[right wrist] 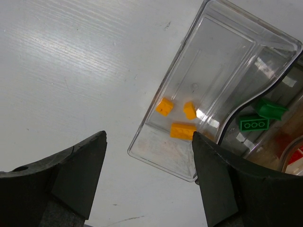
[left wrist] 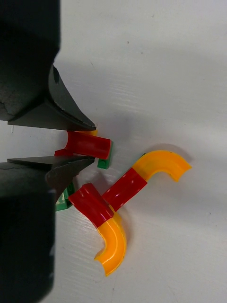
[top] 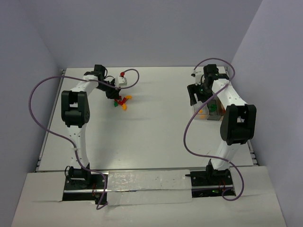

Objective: Sort the legos into containers by color

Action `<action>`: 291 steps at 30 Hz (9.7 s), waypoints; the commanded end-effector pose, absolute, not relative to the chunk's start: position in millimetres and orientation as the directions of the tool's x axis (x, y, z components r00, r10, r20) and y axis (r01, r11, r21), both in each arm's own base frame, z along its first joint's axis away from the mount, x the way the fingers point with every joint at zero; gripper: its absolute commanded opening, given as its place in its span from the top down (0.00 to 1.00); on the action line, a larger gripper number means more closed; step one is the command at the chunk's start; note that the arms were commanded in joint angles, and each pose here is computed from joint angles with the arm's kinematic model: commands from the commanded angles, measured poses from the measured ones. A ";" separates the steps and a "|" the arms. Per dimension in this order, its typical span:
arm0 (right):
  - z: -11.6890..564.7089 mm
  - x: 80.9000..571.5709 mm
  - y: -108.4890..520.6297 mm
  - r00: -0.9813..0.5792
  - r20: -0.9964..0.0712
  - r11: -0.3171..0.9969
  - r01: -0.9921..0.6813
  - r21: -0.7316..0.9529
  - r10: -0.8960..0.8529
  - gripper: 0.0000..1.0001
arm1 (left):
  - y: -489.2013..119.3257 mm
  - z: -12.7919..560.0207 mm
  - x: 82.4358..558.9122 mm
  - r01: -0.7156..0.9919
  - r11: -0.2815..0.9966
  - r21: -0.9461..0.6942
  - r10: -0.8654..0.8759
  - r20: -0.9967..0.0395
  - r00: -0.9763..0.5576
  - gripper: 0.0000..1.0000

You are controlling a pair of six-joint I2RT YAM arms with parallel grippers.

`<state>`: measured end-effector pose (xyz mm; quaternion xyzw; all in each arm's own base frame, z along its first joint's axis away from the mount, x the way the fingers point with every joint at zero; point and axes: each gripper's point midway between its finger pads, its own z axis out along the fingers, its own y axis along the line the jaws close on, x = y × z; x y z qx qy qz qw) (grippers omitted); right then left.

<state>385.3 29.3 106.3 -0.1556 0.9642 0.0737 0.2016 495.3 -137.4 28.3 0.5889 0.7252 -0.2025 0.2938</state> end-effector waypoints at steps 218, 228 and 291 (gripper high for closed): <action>256.2 331.7 256.6 -0.642 -0.738 0.550 -0.700 0.456 -0.206 0.92 | -315.5 273.2 376.4 0.135 0.122 -0.983 -0.328 -0.169 -0.930 1.00; 210.9 346.3 134.9 -0.655 -0.706 0.785 -0.574 0.234 -0.269 0.94 | -294.7 259.7 401.7 0.257 0.336 -0.906 -0.357 -0.375 -0.856 1.00; 222.3 329.1 257.7 -0.941 -0.321 0.215 -0.337 0.916 -0.107 0.47 | -343.0 233.2 327.5 0.884 0.468 -0.021 0.342 -0.918 -0.202 1.00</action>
